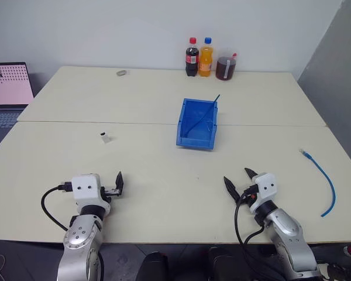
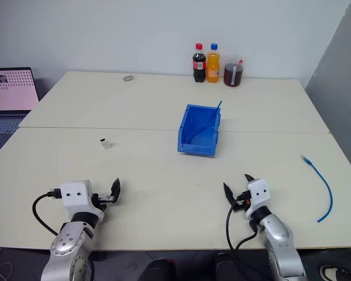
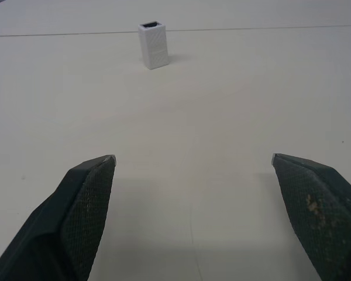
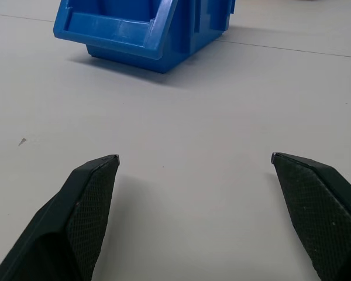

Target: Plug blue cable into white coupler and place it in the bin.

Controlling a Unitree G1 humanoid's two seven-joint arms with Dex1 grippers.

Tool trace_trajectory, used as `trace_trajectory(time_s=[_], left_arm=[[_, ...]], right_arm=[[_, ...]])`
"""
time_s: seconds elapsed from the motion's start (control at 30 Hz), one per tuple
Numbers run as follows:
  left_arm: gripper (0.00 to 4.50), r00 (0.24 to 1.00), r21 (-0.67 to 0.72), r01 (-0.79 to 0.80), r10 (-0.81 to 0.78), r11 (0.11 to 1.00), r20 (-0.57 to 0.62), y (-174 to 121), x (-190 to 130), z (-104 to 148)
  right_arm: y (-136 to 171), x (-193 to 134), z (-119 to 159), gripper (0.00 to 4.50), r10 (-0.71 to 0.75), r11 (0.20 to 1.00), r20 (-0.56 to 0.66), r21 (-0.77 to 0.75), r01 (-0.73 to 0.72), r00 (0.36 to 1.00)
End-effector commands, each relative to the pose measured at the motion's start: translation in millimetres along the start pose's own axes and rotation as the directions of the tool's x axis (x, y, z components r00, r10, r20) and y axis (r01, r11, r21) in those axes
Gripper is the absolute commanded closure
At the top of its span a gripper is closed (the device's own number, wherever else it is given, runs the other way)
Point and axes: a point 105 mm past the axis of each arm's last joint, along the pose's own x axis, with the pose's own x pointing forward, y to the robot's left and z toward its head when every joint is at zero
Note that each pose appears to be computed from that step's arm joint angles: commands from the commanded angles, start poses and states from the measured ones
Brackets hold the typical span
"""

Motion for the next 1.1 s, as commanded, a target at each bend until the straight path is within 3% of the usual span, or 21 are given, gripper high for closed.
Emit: trace_trajectory(time_s=[0.03,0.33,0.47,0.77,0.97,1.1], left_arm=[[0.00,1.000,0.050,0.001,-0.002,0.999,0.030,1,-2,7],[0.00,1.000,0.057,0.001,-0.002,0.998,0.015,0,-6,2],[0.00,0.995,0.029,0.074,-0.075,0.997,0.066,-9,-12,10],[0.00,0.990,0.017,0.134,-0.135,0.991,0.041,-12,-15,3],[0.00,0.943,0.011,0.330,-0.331,0.944,0.042,-30,-18,4],[0.00,0.849,0.094,0.520,-0.526,0.849,0.046,-52,-20,19]], right_arm=[[1,1,8,0.07,0.010,1.000,0.035,-0.012,-0.010,0.999],[2,2,9,0.07,0.028,0.999,0.036,-0.021,-0.028,0.999],[2,2,10,0.07,0.038,0.999,0.036,-0.029,-0.037,0.999],[0,0,12,0.07,0.030,0.999,0.041,-0.045,-0.028,0.999],[-4,-1,15,0.07,-0.011,0.998,0.057,-0.059,0.015,0.998],[-13,-7,25,0.07,-0.049,0.995,0.097,-0.080,0.057,0.994]])
